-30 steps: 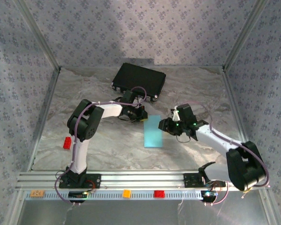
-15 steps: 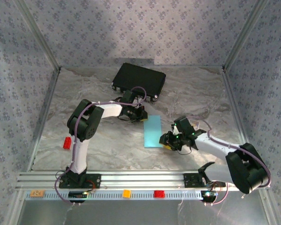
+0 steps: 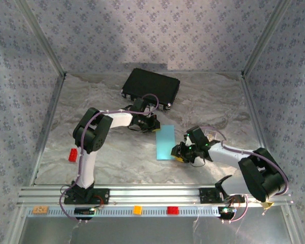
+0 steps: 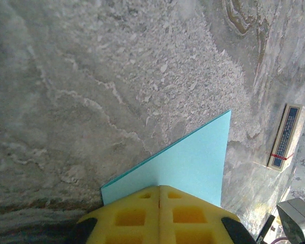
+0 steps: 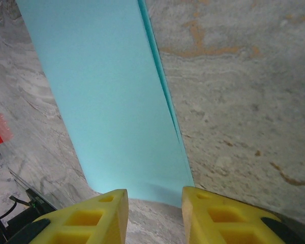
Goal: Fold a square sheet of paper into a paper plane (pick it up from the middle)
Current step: Fold the triangle a second time at the center of the table.
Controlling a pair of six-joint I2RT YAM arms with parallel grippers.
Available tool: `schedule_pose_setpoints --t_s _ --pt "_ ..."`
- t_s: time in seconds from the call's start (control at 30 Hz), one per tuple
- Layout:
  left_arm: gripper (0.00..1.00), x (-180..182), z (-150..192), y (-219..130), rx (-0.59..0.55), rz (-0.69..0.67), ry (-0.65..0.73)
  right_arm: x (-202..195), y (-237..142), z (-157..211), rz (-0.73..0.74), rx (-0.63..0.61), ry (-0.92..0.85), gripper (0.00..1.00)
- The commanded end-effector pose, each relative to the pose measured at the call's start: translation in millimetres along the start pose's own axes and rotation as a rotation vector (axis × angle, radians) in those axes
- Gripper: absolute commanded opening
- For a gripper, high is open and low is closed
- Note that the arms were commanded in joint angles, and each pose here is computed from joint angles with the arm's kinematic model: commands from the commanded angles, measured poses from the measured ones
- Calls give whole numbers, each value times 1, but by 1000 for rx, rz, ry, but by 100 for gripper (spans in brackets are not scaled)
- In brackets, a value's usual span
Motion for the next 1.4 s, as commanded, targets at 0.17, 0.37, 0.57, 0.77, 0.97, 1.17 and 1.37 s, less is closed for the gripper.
schedule_pose_setpoints --t_s 0.17,0.37,0.57,0.77,0.97,1.17,1.37 --pt "0 12 13 7 51 -10 -40 6 -3 2 7 -2 2 35" --pt "0 11 12 6 50 -10 -36 -13 -14 9 63 -38 18 38" --pt "0 11 13 6 53 -8 -36 -9 -11 9 43 -30 19 39" --pt "0 12 14 10 60 6 -42 -7 -2 5 31 -22 35 39" --pt "0 12 15 9 63 6 -44 5 -1 3 -31 -40 14 38" --pt "0 12 14 9 61 9 -42 18 -2 -2 -53 -44 -2 37" --pt "0 10 13 7 56 8 -36 4 -6 4 55 -49 4 38"
Point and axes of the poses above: each hand's point on the last joint's axis, 136 mm out from that joint toward the fingers, its own y axis out along the fingers, its own x axis along the line the jaws close on, z = x × y, the point moved 5 cm from there along -y, back along the fingers, and after that the axes turned 15 degrees about y, right-handed, at the moved point
